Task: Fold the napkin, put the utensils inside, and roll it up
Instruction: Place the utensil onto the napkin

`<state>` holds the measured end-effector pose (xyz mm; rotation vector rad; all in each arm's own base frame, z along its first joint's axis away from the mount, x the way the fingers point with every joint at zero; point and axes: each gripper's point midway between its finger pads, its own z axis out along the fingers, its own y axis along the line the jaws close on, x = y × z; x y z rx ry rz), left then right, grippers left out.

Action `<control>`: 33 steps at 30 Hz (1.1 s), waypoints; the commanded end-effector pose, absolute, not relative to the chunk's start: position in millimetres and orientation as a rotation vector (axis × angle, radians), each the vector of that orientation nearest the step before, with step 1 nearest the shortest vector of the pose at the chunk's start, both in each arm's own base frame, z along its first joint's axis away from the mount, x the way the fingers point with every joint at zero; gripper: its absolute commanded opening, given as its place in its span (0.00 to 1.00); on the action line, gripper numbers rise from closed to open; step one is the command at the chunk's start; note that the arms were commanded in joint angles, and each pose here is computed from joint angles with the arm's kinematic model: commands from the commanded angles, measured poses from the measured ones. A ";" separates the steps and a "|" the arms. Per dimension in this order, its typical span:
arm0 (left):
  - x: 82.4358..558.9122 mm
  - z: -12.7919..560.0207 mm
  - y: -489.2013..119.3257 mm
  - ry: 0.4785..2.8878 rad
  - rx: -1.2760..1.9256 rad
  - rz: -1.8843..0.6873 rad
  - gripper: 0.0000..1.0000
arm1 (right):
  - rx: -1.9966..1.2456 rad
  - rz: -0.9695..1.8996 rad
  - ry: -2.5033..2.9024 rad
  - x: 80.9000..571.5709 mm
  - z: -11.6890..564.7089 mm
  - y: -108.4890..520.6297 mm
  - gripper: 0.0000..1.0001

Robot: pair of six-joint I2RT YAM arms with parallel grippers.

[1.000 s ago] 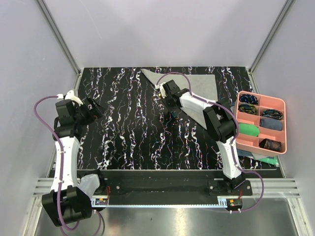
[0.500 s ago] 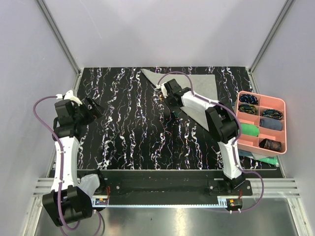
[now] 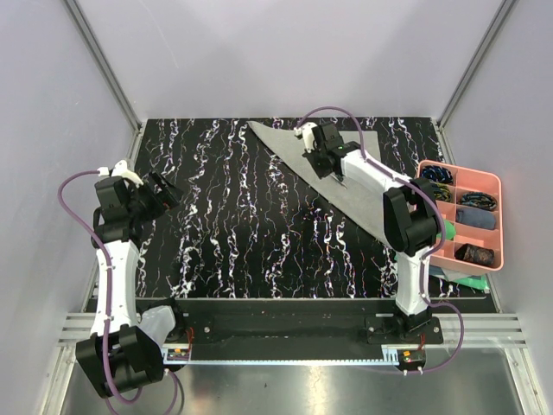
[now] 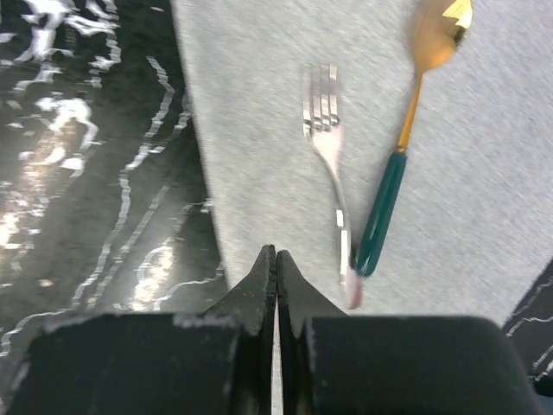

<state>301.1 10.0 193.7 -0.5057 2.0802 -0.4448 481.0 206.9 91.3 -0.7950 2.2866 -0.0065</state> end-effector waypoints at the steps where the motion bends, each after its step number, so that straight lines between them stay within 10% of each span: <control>1: 308.3 204.4 9.8 2.034 -0.477 -0.466 0.99 | -0.800 0.001 2.225 498.0 102.8 199.5 0.00; 8: 308.8 203.2 10.2 2.036 -0.479 -0.470 0.99 | -0.690 -0.033 2.269 509.3 96.2 177.3 0.01; 19: 308.4 202.2 8.0 2.038 -0.472 -0.487 0.99 | -0.486 -0.062 2.352 549.8 81.4 124.8 0.41; 33: 308.6 202.4 7.3 2.035 -0.467 -0.496 0.99 | -0.508 0.023 2.434 555.3 48.6 126.6 0.40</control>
